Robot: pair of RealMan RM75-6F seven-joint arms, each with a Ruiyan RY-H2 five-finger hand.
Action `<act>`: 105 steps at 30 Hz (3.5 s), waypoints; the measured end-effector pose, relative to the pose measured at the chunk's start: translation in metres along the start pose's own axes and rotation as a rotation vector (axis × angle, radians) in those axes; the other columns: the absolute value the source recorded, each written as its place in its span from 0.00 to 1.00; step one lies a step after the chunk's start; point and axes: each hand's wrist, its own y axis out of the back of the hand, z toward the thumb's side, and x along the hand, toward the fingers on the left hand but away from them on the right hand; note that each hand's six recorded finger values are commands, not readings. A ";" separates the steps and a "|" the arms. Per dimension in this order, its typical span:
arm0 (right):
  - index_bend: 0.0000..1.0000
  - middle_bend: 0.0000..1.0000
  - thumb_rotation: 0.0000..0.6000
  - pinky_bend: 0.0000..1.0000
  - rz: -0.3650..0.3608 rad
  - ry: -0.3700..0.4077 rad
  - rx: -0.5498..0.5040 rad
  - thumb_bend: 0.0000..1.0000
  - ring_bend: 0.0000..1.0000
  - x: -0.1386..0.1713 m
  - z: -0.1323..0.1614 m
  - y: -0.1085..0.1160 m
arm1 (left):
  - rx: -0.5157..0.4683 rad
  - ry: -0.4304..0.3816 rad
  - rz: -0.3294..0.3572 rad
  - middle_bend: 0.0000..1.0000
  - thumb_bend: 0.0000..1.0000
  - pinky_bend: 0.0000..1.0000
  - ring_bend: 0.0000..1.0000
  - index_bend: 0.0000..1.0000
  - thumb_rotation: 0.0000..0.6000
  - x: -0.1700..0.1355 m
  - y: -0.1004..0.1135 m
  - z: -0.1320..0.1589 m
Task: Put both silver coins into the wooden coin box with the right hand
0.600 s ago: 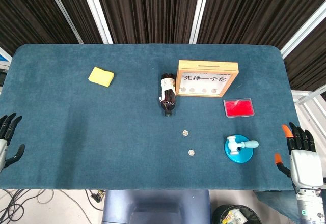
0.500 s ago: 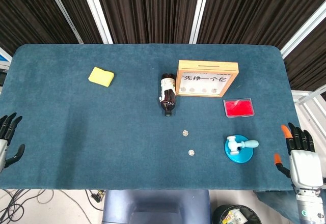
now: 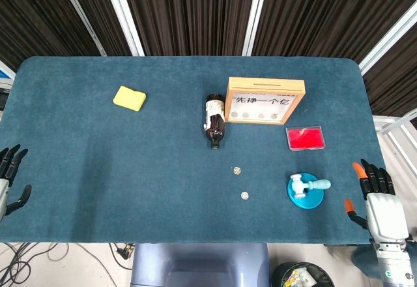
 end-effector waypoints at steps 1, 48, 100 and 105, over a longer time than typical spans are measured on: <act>0.06 0.00 1.00 0.00 0.002 0.002 -0.002 0.47 0.00 0.000 0.000 0.000 | -0.001 0.000 0.000 0.00 0.40 0.00 0.00 0.04 1.00 0.000 0.000 0.000; 0.24 0.00 1.00 0.00 0.260 0.259 0.073 0.47 0.00 -0.095 0.130 -0.114 | -0.047 0.047 -0.019 0.00 0.40 0.00 0.00 0.04 1.00 0.001 -0.002 -0.004; 0.33 0.00 1.00 0.00 0.302 0.366 0.032 0.47 0.00 -0.110 0.198 -0.180 | -0.060 0.072 -0.016 0.00 0.40 0.00 0.00 0.03 1.00 0.002 -0.002 -0.008; 0.33 0.00 1.00 0.00 0.306 0.368 0.037 0.47 0.00 -0.112 0.198 -0.182 | -0.058 0.071 -0.017 0.00 0.40 0.00 0.00 0.03 1.00 0.002 -0.002 -0.008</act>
